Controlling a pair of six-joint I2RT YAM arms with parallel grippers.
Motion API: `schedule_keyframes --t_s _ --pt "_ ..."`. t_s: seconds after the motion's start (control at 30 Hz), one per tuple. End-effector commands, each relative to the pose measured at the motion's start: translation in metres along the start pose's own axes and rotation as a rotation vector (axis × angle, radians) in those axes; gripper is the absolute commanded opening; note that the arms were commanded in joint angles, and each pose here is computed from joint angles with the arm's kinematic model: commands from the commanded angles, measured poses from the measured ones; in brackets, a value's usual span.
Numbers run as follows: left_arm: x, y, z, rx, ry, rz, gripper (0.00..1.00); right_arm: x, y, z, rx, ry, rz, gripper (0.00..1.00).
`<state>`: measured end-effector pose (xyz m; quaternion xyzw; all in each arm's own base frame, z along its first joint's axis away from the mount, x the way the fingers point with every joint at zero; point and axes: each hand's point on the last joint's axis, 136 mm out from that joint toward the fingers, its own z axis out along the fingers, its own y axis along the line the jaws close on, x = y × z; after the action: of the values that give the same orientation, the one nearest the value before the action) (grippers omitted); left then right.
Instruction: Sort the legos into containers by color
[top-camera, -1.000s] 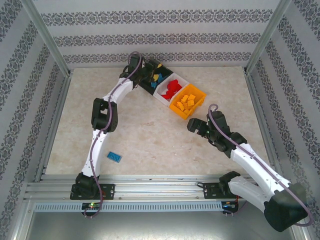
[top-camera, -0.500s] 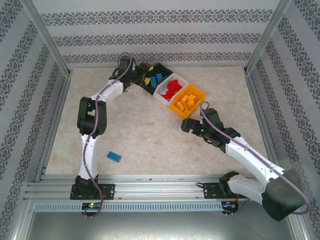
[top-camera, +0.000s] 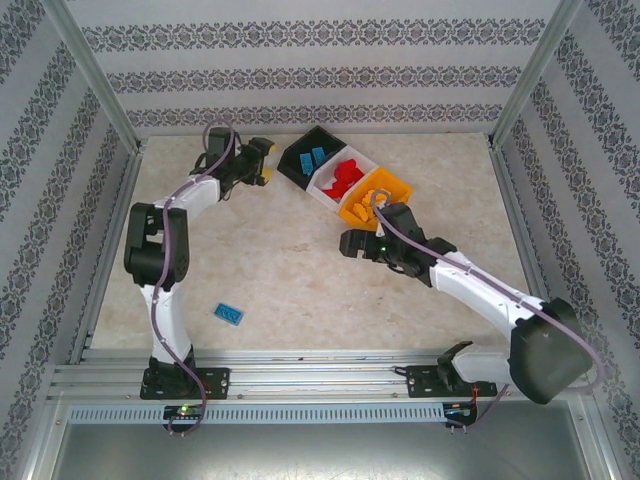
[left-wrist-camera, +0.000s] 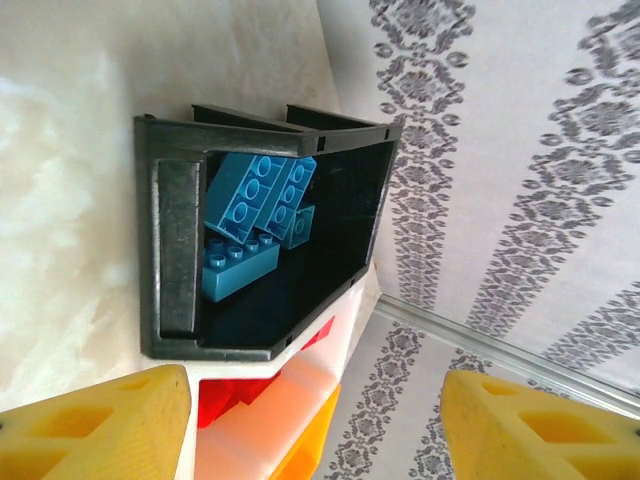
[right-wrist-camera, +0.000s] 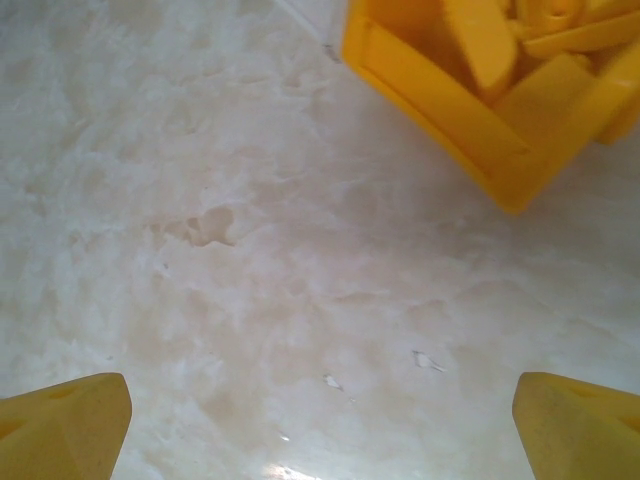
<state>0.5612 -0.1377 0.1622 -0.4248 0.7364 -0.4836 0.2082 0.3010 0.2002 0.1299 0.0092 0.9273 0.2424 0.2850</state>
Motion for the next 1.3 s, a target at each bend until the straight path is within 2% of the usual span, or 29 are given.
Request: schedule_keyframes --t_s 0.0,0.27,0.4,0.47,0.5,0.67,0.83,0.87,1.03,1.27 --pt "-0.017 -0.018 -0.037 0.087 -0.066 0.032 0.67 -0.010 0.029 0.008 -0.082 0.005 -0.056 0.98" --pt "-0.044 0.022 -0.119 0.069 -0.169 -0.017 0.68 -0.006 0.083 0.044 -0.190 0.107 -0.142 0.98" --pt "-0.055 0.053 -0.168 0.031 -0.222 -0.047 0.68 0.013 0.124 0.068 -0.298 0.236 -0.195 0.98" --pt "-0.052 0.074 -0.191 -0.018 -0.235 -0.053 0.68 0.032 0.150 0.077 -0.364 0.339 -0.257 0.98" --pt "-0.048 0.083 -0.201 -0.062 -0.241 -0.038 0.68 0.040 0.162 0.080 -0.386 0.378 -0.296 0.98" --pt "-0.024 0.144 -0.251 -0.452 -0.273 0.064 0.74 0.088 0.216 0.082 -0.471 0.555 -0.557 0.98" --pt "-0.027 0.166 -0.291 -0.706 -0.342 0.152 0.85 0.132 0.225 0.092 -0.435 0.623 -0.776 0.94" --pt "-0.030 0.166 -0.296 -0.732 -0.354 0.160 0.88 0.138 0.225 0.095 -0.436 0.632 -0.783 0.92" --pt "-0.036 0.161 -0.293 -0.743 -0.352 0.159 0.91 0.154 0.226 0.105 -0.454 0.661 -0.794 0.87" --pt "-0.041 0.160 -0.273 -0.706 -0.305 0.133 0.93 0.187 0.233 0.103 -0.487 0.702 -0.868 0.87"
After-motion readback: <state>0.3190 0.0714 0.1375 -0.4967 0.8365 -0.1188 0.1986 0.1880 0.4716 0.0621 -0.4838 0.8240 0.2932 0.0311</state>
